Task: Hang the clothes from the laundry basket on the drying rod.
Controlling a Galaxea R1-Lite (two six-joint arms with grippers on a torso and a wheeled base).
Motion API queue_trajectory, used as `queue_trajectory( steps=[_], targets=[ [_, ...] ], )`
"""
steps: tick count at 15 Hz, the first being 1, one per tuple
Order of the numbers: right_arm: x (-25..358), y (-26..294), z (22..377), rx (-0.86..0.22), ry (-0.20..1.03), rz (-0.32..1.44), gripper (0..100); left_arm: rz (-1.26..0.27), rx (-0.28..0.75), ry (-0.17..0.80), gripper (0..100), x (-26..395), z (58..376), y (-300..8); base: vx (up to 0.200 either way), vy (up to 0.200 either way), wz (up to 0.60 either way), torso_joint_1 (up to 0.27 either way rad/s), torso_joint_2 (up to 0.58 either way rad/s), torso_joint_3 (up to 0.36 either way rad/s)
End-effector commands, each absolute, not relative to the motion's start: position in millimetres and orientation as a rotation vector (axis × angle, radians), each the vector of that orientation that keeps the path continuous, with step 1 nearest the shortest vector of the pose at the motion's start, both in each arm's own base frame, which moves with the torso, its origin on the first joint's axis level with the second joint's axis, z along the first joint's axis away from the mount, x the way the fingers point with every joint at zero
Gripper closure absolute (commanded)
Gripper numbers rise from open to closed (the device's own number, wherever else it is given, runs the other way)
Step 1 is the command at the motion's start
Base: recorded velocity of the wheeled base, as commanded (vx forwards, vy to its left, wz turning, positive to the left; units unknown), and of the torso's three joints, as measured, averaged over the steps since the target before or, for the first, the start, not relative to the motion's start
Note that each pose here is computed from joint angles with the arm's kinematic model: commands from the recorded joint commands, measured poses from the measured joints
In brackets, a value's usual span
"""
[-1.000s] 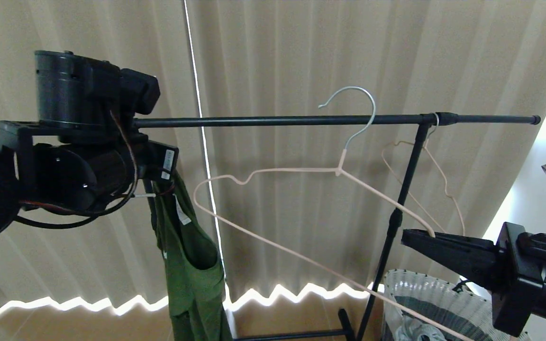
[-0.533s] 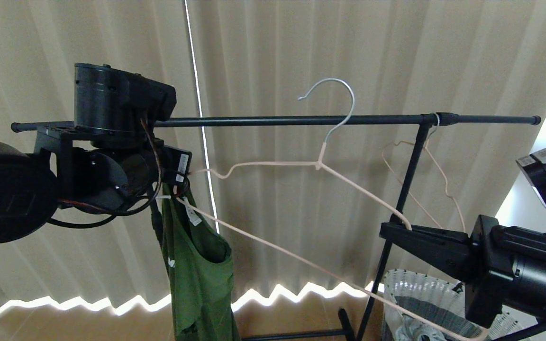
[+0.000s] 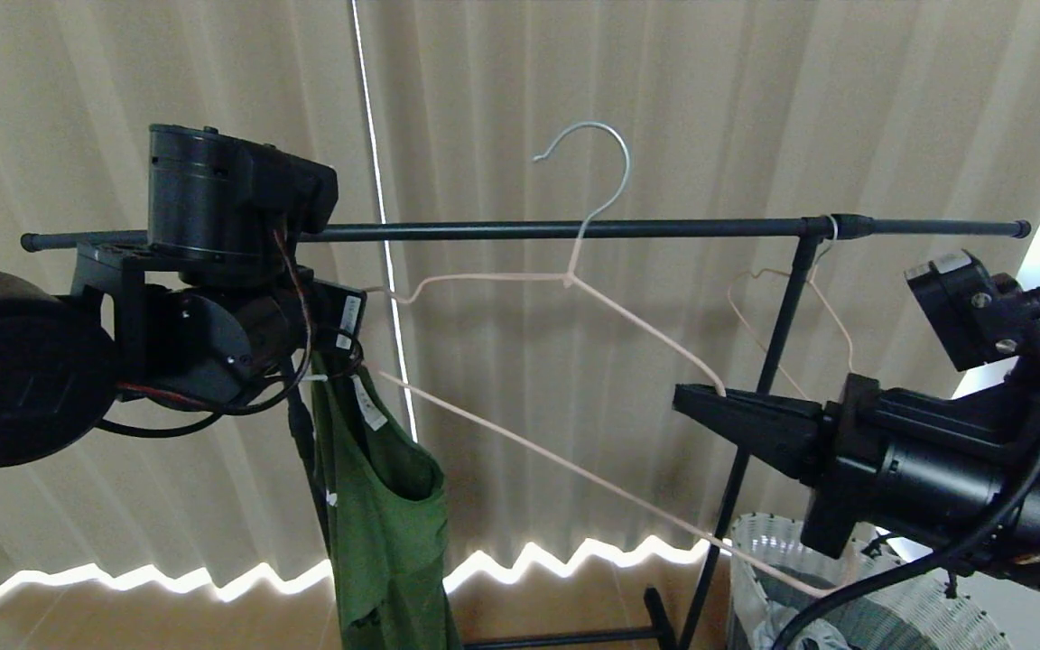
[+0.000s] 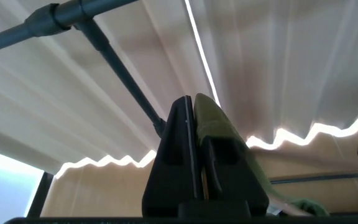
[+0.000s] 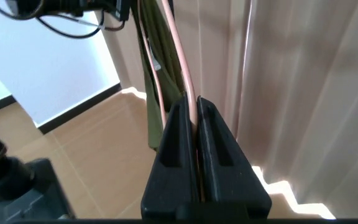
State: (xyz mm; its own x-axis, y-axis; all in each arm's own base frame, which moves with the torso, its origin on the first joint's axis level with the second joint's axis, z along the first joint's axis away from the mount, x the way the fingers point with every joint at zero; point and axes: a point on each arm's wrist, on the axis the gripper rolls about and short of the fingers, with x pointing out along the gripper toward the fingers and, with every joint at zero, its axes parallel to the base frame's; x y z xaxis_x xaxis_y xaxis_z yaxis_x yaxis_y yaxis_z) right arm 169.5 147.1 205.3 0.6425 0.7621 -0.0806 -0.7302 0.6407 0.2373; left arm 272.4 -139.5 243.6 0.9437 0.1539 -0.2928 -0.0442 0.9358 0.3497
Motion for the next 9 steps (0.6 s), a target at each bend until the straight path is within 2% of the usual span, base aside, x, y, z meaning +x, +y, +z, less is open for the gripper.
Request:
queue_trajectory(
  steps=[1, 6, 9],
  targets=[
    [181, 157, 194, 0.182, 0.208, 0.843, 100, 0.102, 0.344, 0.317, 100, 270, 246, -139, 0.000, 0.000, 0.00, 0.000, 0.00, 0.000],
    [197, 172, 190, 0.180, 0.212, 0.836, 100, 0.093, 0.334, 0.295, 100, 261, 254, -139, 0.000, 0.000, 0.00, 0.000, 0.00, 0.000],
    [211, 195, 182, 0.174, 0.210, 0.824, 100, 0.074, 0.335, 0.285, 100, 250, 261, -139, 0.000, 0.000, 0.00, 0.000, 0.00, 0.000]
  ],
)
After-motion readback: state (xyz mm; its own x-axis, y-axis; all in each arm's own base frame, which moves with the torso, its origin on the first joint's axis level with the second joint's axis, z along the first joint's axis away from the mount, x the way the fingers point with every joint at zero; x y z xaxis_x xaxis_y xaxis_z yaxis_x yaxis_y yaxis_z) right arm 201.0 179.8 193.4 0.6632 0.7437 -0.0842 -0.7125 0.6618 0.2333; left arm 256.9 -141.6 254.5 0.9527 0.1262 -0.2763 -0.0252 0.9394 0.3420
